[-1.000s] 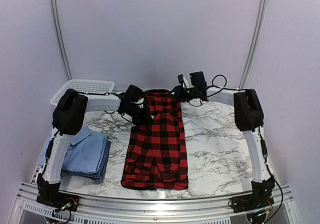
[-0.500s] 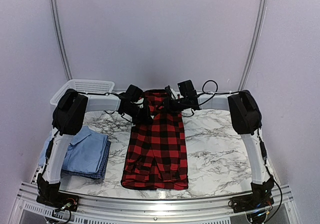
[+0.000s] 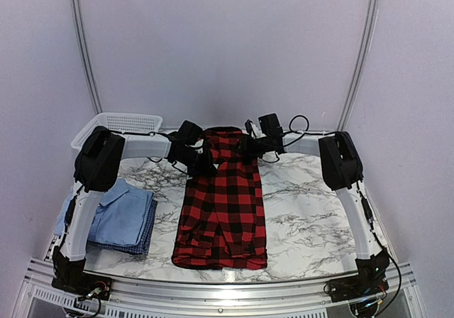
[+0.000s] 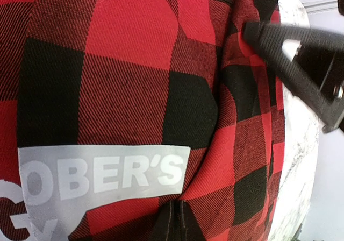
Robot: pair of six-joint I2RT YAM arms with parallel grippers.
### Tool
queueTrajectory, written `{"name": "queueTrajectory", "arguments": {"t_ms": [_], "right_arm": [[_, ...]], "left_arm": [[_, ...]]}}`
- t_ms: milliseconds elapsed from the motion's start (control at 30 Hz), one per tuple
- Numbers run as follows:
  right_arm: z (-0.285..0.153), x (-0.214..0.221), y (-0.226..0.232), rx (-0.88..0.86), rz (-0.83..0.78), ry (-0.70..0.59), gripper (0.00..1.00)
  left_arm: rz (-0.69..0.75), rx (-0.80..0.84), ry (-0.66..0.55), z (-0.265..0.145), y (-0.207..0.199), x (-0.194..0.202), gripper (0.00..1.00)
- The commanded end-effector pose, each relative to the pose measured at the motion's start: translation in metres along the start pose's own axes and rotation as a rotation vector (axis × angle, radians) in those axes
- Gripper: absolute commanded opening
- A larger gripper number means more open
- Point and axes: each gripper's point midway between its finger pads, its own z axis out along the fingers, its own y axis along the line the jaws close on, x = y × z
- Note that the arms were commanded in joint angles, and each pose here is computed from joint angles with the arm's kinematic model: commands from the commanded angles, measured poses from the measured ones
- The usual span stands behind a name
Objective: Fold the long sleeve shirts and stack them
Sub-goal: Smooth out the rectangle-folded shirt at the center of the board.
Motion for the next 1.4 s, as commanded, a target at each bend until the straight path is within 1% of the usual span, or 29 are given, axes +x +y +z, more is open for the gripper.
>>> {"name": "queueTrajectory", "arguments": {"t_ms": [0, 133, 267, 367, 467, 600, 700, 867, 933, 1033, 1200, 1367], "right_arm": [[-0.001, -0.034, -0.028, 0.063, 0.041, -0.089, 0.41], [0.006, -0.044, -0.044, 0.077, 0.062, -0.107, 0.41], [0.014, -0.043, -0.060, 0.092, 0.084, -0.103, 0.41], [0.011, -0.047, -0.062, 0.081, 0.087, -0.108, 0.42], [-0.001, -0.060, -0.050, 0.066, 0.061, -0.126, 0.44], [-0.029, -0.086, -0.025, 0.048, -0.014, -0.163, 0.49], [-0.046, -0.093, -0.009, 0.040, -0.050, -0.167, 0.50], [-0.066, -0.077, -0.001, 0.044, -0.056, -0.137, 0.49], [-0.071, -0.066, -0.001, 0.050, -0.049, -0.113, 0.47], [-0.071, -0.042, 0.001, 0.044, -0.041, -0.068, 0.42], [-0.062, -0.010, 0.000, 0.053, -0.032, -0.010, 0.41], [-0.052, 0.003, -0.011, 0.067, -0.019, 0.017, 0.40]], "left_arm": [[0.002, -0.012, -0.023, -0.008, 0.001, -0.005, 0.07], [0.002, -0.008, -0.027, -0.009, 0.000, -0.008, 0.07], [-0.001, -0.004, -0.031, -0.010, -0.001, -0.010, 0.07], [-0.004, 0.000, -0.033, -0.010, -0.001, -0.012, 0.07], [-0.005, 0.001, -0.035, -0.010, -0.001, -0.013, 0.07], [-0.008, -0.001, -0.036, -0.010, 0.000, -0.014, 0.07], [-0.012, -0.005, -0.036, -0.009, 0.001, -0.013, 0.07], [-0.017, -0.006, -0.036, -0.010, 0.002, -0.014, 0.07], [-0.017, -0.004, -0.038, -0.011, 0.001, -0.014, 0.07], [-0.015, -0.002, -0.041, -0.011, 0.000, -0.015, 0.07], [-0.018, 0.003, -0.043, -0.010, -0.001, -0.017, 0.07], [-0.018, 0.006, -0.046, -0.010, -0.003, -0.018, 0.07]]}}
